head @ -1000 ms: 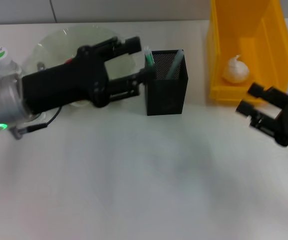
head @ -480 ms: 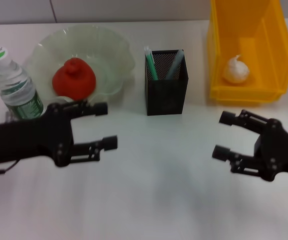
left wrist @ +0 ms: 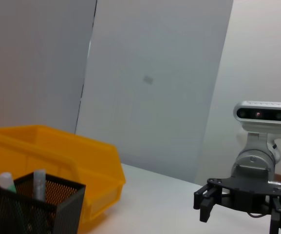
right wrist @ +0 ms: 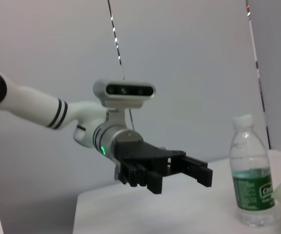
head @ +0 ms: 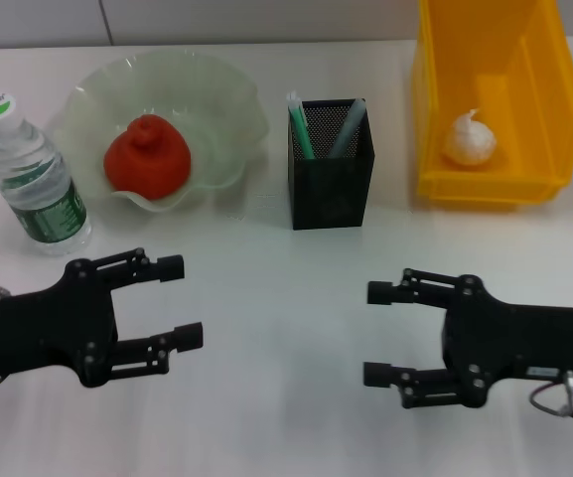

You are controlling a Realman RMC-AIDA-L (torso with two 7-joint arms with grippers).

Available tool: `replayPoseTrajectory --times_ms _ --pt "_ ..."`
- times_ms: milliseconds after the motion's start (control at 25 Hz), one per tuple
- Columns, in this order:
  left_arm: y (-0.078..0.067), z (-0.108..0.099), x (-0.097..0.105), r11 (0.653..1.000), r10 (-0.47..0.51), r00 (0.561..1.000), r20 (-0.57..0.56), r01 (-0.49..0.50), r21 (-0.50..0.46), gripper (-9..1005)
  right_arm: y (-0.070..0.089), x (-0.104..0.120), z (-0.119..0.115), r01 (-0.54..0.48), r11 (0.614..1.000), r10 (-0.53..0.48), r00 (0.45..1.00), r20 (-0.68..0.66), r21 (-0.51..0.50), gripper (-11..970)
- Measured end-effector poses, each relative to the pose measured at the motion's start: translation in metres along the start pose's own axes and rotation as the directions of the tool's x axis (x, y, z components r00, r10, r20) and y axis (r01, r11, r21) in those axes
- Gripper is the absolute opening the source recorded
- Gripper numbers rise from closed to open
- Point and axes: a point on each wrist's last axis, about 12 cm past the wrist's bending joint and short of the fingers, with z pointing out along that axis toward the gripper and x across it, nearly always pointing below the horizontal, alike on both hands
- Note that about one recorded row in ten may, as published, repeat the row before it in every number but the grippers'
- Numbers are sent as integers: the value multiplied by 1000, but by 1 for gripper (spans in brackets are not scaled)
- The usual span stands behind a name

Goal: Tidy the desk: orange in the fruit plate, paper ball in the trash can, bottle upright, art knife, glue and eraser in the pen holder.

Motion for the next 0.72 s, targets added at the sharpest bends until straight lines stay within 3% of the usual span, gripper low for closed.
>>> replayPoseTrajectory --times_ms 440,720 --pt "-5 -4 14 1000 7 1000 -3 -7 -20 784 -9 -3 13 45 999 -46 999 -28 -14 820" --pt "-7 -8 21 999 -2 1000 -16 2 -34 784 -13 0 22 22 1000 -22 999 -38 -2 820"
